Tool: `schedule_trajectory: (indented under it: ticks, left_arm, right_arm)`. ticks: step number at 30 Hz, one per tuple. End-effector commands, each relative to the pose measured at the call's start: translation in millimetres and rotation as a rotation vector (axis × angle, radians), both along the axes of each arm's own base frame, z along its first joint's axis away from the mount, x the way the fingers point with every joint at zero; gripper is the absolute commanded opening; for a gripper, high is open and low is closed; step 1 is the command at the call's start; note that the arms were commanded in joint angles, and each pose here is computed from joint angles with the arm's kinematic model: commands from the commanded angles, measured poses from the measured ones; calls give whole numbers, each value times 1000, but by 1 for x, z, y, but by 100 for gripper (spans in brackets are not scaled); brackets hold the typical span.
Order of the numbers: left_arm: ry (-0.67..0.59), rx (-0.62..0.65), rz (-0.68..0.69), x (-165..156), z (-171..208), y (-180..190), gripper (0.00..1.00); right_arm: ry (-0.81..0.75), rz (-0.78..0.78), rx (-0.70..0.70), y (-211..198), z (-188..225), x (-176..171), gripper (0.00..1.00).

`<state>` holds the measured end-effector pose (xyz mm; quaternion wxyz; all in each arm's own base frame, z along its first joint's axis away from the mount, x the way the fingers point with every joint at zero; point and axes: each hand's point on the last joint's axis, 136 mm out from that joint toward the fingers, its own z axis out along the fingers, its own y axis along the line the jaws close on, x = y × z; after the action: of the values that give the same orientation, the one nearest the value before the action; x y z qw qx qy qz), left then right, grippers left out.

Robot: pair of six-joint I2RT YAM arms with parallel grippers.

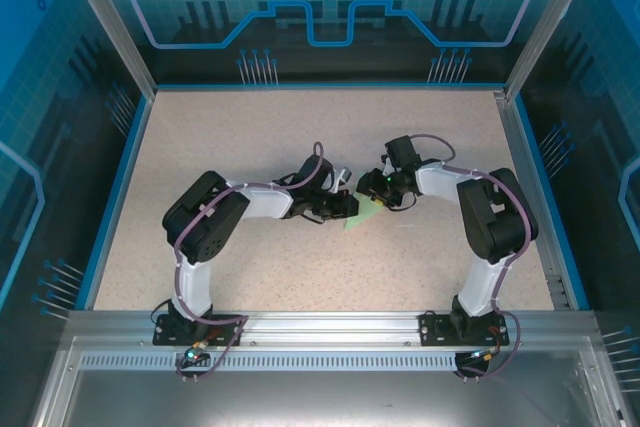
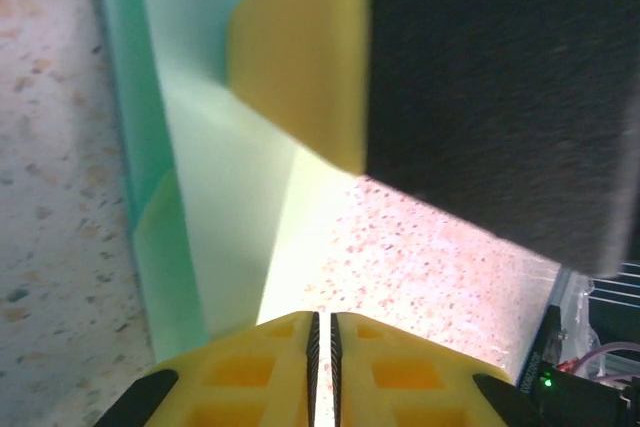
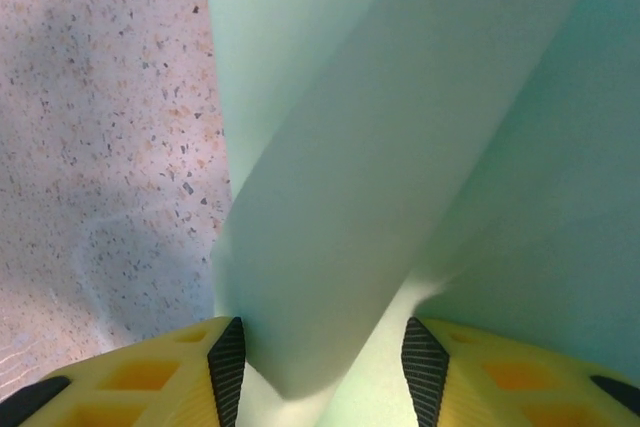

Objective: Fold a paper plane with a square sheet of paper (pick it up from the middle)
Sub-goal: Fourth fold the wing at the center of the table.

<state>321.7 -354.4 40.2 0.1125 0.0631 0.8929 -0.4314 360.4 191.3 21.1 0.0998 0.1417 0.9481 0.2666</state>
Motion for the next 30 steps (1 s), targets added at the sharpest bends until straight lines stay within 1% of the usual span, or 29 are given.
schedule_trajectory:
  ticks: [1,9,18,20,25,27,30]
  left_arm:
    - [-13,30,-5,3,-3,-1,14]
    - [-10,45,1,5,-6,0,13]
    - [6,63,8,2,-10,4,10]
    - [-5,46,16,2,-2,7,11]
    - [-54,-18,73,12,35,21,14]
    - [-61,-29,91,14,40,23,15]
    - [-55,-31,120,17,39,25,14]
  right_arm:
    - [123,-17,-105,-15,-30,-23,49]
    - [141,-30,-136,-20,-34,-26,45]
    - [161,-35,-152,-22,-39,-27,41]
    - [168,-36,-160,-23,-40,-28,39]
    - [177,-37,-168,-24,-42,-30,38]
    - [177,-34,-167,-23,-42,-30,38]
    - [183,-29,-171,-23,-43,-30,38]
